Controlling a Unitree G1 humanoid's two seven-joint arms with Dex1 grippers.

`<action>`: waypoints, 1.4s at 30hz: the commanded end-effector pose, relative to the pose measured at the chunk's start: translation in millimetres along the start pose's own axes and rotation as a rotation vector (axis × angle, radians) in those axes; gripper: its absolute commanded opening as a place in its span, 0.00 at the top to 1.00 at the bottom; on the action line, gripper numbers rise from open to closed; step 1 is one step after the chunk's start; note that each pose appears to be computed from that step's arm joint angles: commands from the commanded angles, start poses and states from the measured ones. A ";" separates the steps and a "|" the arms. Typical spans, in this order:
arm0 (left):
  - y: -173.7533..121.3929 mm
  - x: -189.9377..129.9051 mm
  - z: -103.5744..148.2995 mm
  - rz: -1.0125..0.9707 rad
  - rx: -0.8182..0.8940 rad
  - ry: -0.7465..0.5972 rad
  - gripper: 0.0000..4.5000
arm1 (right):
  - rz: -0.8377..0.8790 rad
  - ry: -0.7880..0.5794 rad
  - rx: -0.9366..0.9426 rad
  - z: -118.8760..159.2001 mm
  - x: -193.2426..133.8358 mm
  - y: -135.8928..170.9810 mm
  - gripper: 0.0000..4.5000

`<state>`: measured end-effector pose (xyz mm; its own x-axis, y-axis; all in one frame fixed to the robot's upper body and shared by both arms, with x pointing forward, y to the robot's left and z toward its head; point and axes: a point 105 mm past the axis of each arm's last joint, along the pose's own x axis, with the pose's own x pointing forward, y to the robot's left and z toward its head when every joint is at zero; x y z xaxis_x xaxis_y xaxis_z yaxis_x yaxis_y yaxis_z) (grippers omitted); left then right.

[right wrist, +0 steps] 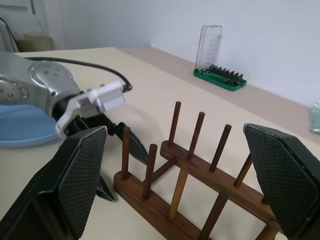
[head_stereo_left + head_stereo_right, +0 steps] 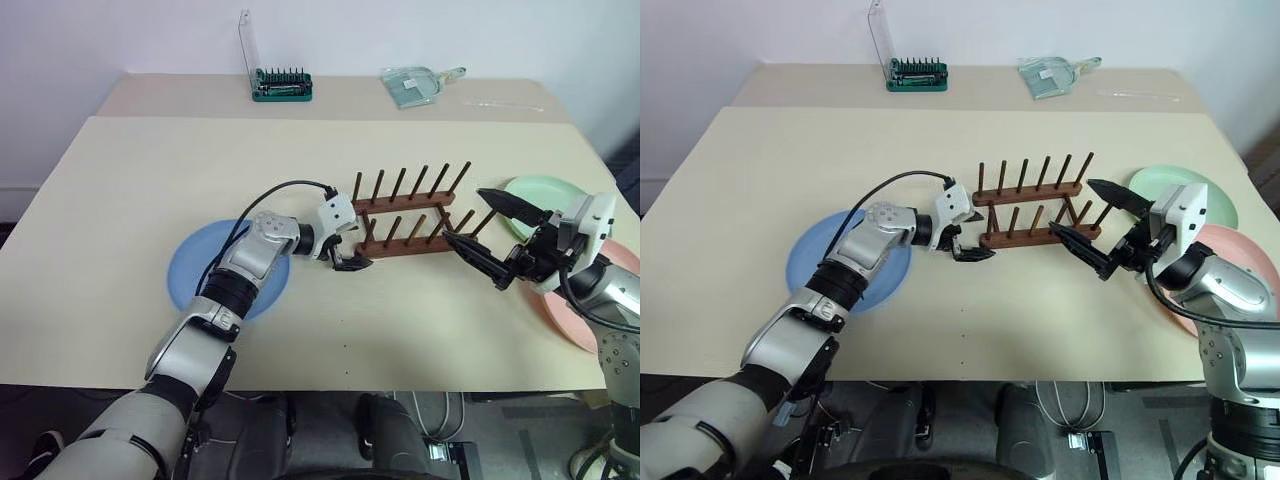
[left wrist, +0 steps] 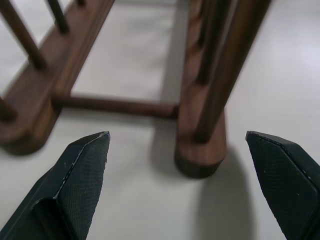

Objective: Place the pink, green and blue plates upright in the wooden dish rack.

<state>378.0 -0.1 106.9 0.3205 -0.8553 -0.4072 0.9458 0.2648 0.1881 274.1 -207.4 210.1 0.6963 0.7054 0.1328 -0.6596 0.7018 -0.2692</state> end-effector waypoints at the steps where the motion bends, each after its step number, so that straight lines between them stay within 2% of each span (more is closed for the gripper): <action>1: -3.2 4.7 15.6 -0.018 0.039 -0.018 0.00 | -0.017 -0.037 -0.062 14.5 -2.4 -0.8 0.00; 2: -7.0 6.8 14.7 -0.035 0.030 -0.017 0.00 | -0.019 -0.038 -0.063 14.8 -2.4 -1.1 0.00; 5: -14.7 13.0 13.7 -0.057 0.003 -0.021 0.20 | -0.020 -0.035 -0.069 15.3 -2.1 -1.0 0.00; 7: -16.0 15.1 13.5 -0.053 0.003 -0.021 0.40 | -0.023 -0.035 -0.070 15.4 -2.3 -1.5 0.00; 10: -15.4 15.0 14.9 -0.049 0.010 -0.025 0.76 | -0.026 -0.032 -0.070 14.9 -2.8 -1.9 0.00; 11: -14.3 14.5 15.8 -0.043 0.010 -0.028 0.82 | -0.027 -0.031 -0.071 14.9 -2.9 -2.0 0.00; 17: -16.6 13.6 30.8 -0.057 0.056 -0.085 0.82 | -0.036 -0.038 -0.078 18.5 -3.5 -5.2 0.00; 20: -30.2 10.1 38.4 -0.149 0.103 -0.131 0.82 | -0.046 -0.055 -0.083 25.6 -6.6 -9.9 0.00; 25: -39.0 4.3 33.6 -0.221 0.135 -0.130 0.82 | -0.037 -0.050 -0.077 28.8 -12.0 -10.6 0.00; 28: -34.7 3.9 22.9 -0.207 0.171 -0.073 0.82 | -0.039 -0.043 -0.079 26.9 -12.2 -11.1 0.00; 35: -33.3 2.4 15.9 -0.225 0.225 -0.029 0.82 | -0.036 -0.048 -0.072 26.5 -10.2 -10.0 0.00; 39: -29.4 3.0 18.5 -0.224 0.120 -0.049 0.82 | -0.036 -0.048 -0.071 26.2 -10.1 -10.0 0.00; 41: -26.5 2.9 25.5 -0.212 0.075 -0.085 0.58 | -0.033 -0.048 -0.069 25.5 -9.4 -9.3 0.00; 42: -26.8 2.1 24.9 -0.216 0.090 -0.078 0.50 | -0.032 -0.047 -0.069 25.3 -9.1 -9.1 0.00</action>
<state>349.9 -15.3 105.4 0.1005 -0.9009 -0.4222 0.9874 0.0383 0.1534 270.7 -221.7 226.2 0.7194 0.6747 0.1651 -0.6163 0.7297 -0.2964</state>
